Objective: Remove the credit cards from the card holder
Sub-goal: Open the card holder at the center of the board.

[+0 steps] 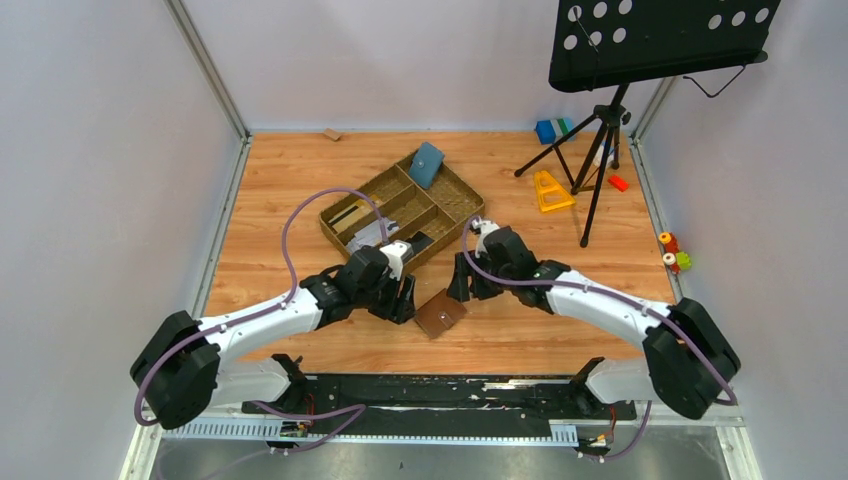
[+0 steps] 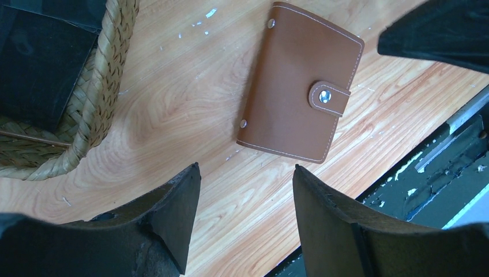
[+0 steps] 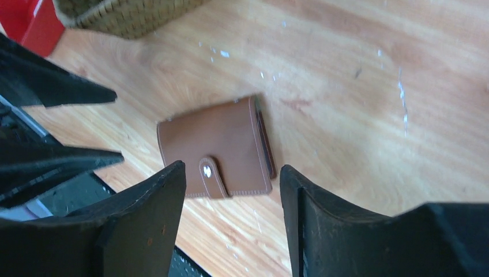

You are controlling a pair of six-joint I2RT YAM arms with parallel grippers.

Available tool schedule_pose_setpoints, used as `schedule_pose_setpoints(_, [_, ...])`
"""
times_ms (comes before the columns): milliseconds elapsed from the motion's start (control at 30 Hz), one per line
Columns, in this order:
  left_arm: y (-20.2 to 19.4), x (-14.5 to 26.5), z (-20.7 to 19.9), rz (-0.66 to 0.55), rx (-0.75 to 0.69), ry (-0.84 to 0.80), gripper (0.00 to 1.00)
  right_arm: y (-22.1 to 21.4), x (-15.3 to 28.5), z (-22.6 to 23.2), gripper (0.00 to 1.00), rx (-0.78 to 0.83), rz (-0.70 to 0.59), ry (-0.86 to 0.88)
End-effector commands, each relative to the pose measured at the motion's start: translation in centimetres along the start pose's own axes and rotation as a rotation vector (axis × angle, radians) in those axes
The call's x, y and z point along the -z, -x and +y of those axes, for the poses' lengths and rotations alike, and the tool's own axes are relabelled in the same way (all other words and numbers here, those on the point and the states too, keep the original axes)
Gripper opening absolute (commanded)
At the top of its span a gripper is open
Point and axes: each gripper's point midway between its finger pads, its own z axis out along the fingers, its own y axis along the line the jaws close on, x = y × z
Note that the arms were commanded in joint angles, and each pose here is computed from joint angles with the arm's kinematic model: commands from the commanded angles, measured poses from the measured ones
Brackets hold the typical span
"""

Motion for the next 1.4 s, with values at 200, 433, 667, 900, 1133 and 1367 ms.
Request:
schedule_pose_setpoints(200, [0.8, -0.5, -0.7, -0.045, -0.020, -0.037, 0.67, -4.7, -0.1, -0.3, 0.59, -0.142, 0.027, 0.083])
schedule_pose_setpoints(433, [0.7, -0.7, -0.8, -0.043, -0.020, -0.045, 0.67, -2.3, -2.7, 1.4, 0.54, -0.136, 0.016, 0.149])
schedule_pose_setpoints(667, [0.1, -0.8, 0.3, -0.034, -0.011, 0.006, 0.67, 0.7, -3.5, 1.9, 0.51, -0.088, -0.030, 0.147])
schedule_pose_setpoints(900, [0.0, -1.0, -0.5, -0.042, 0.028, -0.039, 0.67, -0.8, -1.4, 1.0, 0.53, -0.083, -0.049, 0.127])
schedule_pose_setpoints(1133, [-0.4, -1.7, -1.3, -0.034, 0.067, -0.080, 0.70, -3.3, 0.0, 0.8, 0.56, -0.149, -0.046, 0.165])
schedule_pose_setpoints(1367, [-0.5, -2.6, -2.0, -0.032, 0.114, -0.120, 0.70, -4.5, -0.9, 1.5, 0.55, -0.206, -0.013, 0.234])
